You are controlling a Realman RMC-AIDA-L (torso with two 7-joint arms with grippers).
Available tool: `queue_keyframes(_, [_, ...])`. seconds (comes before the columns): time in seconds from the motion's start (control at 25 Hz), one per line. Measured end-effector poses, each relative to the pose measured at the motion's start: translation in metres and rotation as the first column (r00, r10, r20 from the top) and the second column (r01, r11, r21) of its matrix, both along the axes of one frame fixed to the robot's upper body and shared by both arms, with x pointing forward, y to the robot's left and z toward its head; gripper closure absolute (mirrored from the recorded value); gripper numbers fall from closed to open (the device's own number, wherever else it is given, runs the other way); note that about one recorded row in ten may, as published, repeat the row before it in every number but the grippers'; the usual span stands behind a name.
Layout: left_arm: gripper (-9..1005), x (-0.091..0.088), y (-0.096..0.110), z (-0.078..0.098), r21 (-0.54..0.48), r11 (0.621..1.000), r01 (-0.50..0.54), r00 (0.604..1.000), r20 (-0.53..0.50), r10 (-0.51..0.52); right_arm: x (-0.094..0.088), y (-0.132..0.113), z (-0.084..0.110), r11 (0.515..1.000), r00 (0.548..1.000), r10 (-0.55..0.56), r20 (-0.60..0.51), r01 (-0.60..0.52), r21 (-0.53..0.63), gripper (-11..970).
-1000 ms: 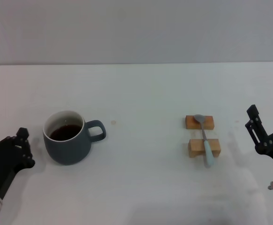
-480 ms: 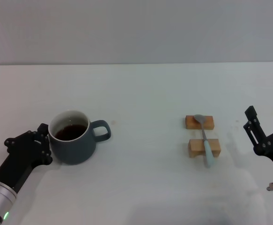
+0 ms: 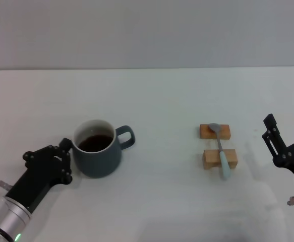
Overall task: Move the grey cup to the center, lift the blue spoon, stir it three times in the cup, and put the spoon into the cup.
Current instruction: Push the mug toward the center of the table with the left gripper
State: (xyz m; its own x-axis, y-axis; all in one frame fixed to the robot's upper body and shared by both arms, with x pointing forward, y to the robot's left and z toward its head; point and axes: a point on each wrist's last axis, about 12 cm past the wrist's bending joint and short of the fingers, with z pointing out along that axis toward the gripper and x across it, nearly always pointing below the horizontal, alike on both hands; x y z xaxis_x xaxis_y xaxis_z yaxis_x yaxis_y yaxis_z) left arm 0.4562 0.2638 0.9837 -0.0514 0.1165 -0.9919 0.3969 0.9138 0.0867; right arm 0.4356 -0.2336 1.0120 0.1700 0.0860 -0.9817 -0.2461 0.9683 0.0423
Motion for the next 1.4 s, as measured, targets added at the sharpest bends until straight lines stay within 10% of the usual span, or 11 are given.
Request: queue_keyframes(1.4, [993, 0.004, -0.026, 0.004, -0.009, 0.991, 0.136, 0.991, 0.010, -0.136, -0.006, -0.003, -0.003, 1.000, 1.000, -0.001, -0.013, 0.001, -0.010, 239])
